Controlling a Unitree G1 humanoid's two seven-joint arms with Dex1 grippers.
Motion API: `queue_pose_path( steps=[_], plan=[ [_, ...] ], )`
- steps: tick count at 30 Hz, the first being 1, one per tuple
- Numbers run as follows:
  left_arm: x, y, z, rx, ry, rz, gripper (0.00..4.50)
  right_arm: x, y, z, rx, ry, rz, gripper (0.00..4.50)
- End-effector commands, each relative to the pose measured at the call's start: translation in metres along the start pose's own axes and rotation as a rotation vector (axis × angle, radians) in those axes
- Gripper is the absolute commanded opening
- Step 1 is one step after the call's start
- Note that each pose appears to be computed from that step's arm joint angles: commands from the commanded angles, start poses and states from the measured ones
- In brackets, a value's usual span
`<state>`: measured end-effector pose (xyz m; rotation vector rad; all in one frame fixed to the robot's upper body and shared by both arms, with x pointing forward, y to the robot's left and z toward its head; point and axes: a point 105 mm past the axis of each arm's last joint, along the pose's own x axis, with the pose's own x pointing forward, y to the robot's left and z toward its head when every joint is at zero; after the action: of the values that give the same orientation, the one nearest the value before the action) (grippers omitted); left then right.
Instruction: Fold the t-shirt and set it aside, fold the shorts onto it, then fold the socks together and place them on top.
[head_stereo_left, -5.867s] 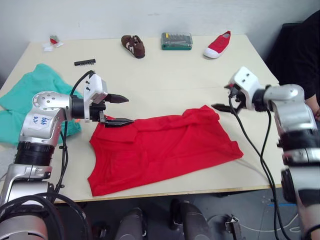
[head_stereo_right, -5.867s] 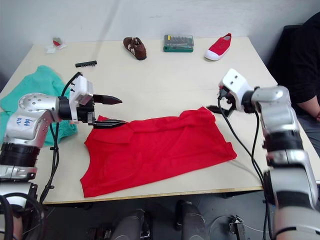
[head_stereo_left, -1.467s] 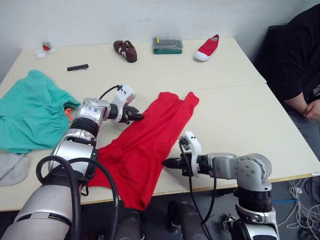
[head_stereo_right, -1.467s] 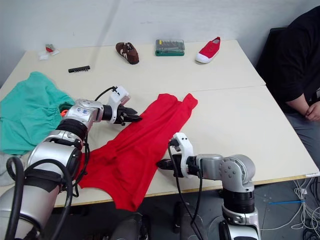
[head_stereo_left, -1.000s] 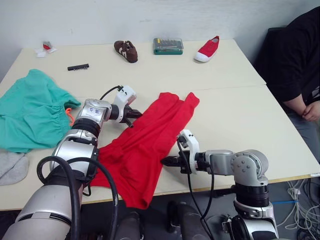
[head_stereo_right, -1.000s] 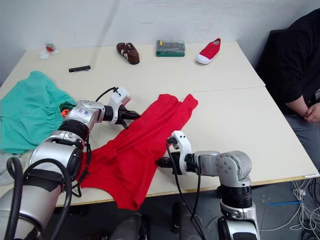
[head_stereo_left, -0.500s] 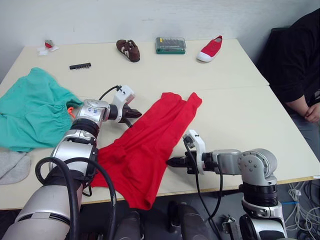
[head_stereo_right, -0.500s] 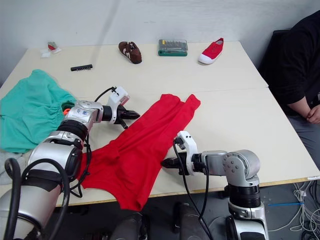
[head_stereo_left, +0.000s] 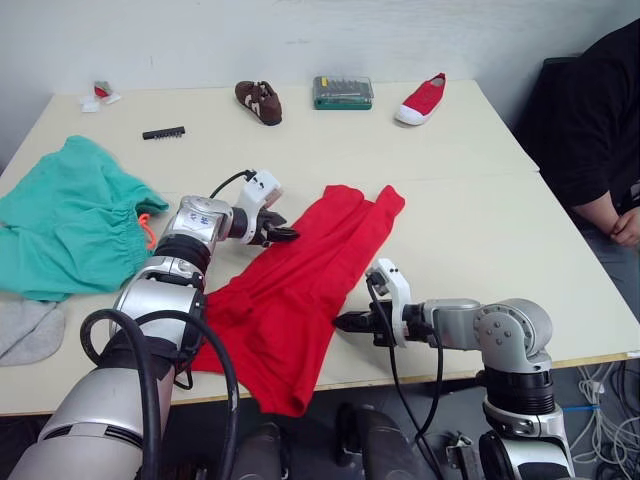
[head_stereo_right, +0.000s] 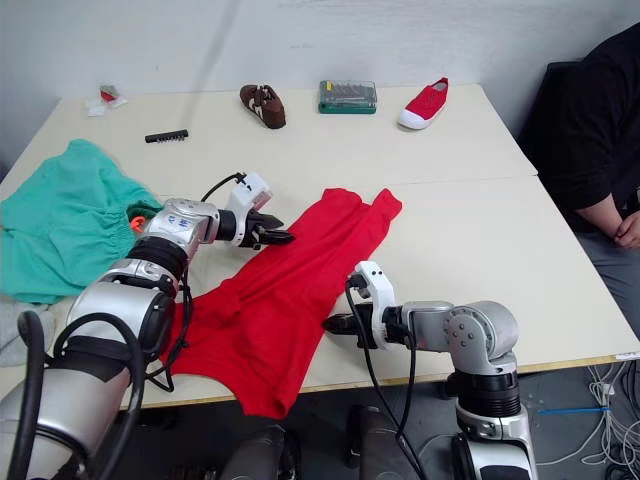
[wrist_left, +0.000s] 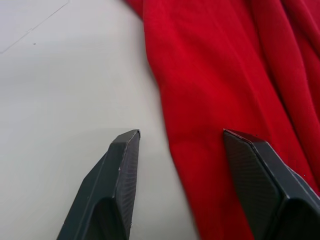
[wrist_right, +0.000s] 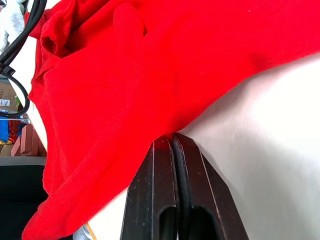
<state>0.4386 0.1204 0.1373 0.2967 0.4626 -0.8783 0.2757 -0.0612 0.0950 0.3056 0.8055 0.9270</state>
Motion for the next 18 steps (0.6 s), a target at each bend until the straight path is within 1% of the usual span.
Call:
queue_pose_path(
  steps=[1,4,7,8,10,13,18],
  plan=[
    [0.008,-0.009,-0.002,-0.012,0.017,-0.045,2.13,-0.001,-0.004,-0.002,0.008,-0.005,-0.024,0.00],
    [0.009,-0.013,-0.002,-0.009,0.013,-0.068,1.20,-0.001,-0.004,-0.002,0.009,-0.010,-0.026,0.00],
    [0.010,-0.015,0.000,-0.020,-0.015,-0.081,0.21,-0.001,-0.003,-0.002,0.009,-0.012,-0.026,0.00],
    [0.010,-0.015,0.001,-0.025,-0.025,-0.086,0.03,-0.001,-0.003,-0.002,0.010,-0.013,-0.026,0.00],
    [0.009,-0.016,0.005,-0.056,-0.056,-0.097,0.03,-0.002,-0.004,-0.002,0.010,-0.016,-0.027,0.00],
    [0.006,-0.013,0.004,-0.068,-0.066,-0.085,0.03,-0.005,-0.006,-0.001,0.010,-0.020,-0.033,0.00],
    [-0.009,0.007,0.000,-0.133,-0.108,0.000,0.03,-0.015,-0.008,0.004,-0.012,-0.021,-0.030,0.00]
  ],
)
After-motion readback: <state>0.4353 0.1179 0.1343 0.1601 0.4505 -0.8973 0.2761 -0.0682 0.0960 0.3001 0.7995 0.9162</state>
